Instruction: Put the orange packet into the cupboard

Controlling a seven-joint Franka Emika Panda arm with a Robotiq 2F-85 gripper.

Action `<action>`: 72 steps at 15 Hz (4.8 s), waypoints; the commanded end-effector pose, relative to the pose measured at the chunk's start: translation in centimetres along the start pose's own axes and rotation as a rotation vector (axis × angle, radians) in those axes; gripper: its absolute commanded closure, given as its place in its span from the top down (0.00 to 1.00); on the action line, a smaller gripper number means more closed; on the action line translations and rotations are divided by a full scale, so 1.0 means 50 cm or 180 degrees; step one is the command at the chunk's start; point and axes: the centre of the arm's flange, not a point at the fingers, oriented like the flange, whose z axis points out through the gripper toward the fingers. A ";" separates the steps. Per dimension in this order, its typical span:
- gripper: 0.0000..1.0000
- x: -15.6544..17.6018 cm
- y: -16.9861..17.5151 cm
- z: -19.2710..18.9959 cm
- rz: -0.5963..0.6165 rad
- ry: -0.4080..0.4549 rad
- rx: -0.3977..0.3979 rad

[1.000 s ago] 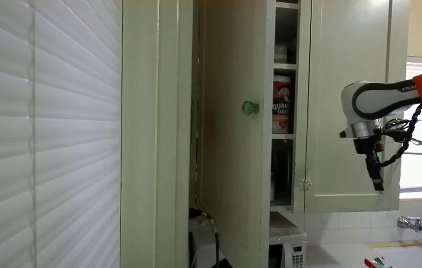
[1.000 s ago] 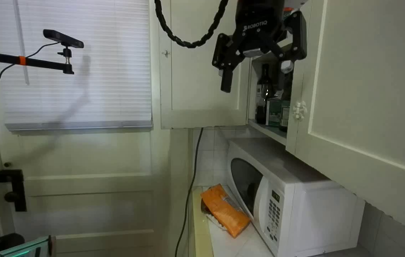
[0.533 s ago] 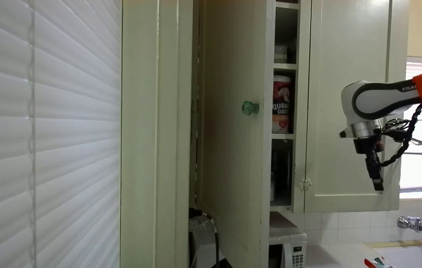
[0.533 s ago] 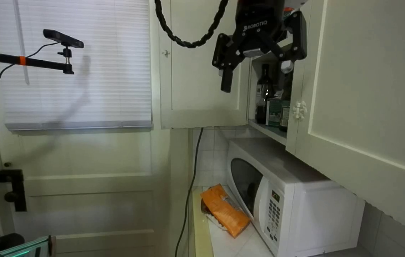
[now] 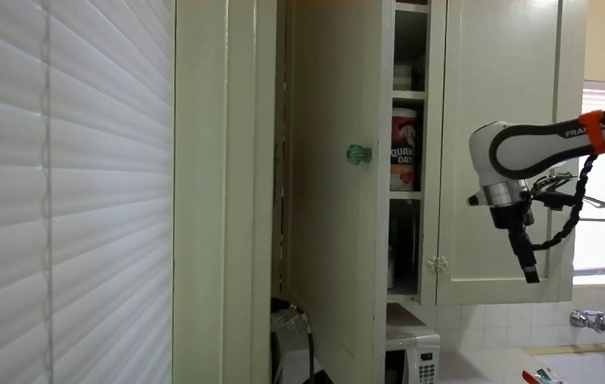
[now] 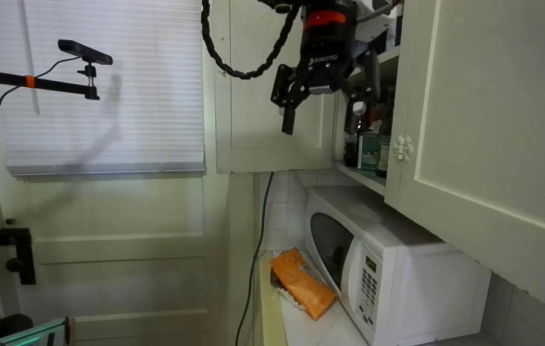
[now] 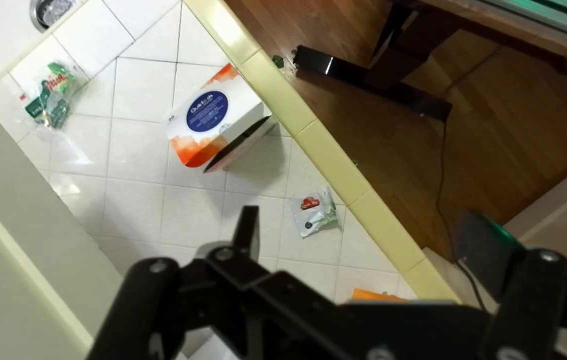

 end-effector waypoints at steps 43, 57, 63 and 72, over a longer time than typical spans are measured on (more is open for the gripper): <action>1.00 0.276 -0.437 0.422 -0.1852 0.1717 -0.1924; 1.00 0.297 -0.454 0.467 -0.1780 0.1814 -0.2083; 1.00 0.319 -0.494 0.571 -0.1557 0.1990 -0.2240; 1.00 0.339 -0.519 0.606 -0.1506 0.2290 -0.2232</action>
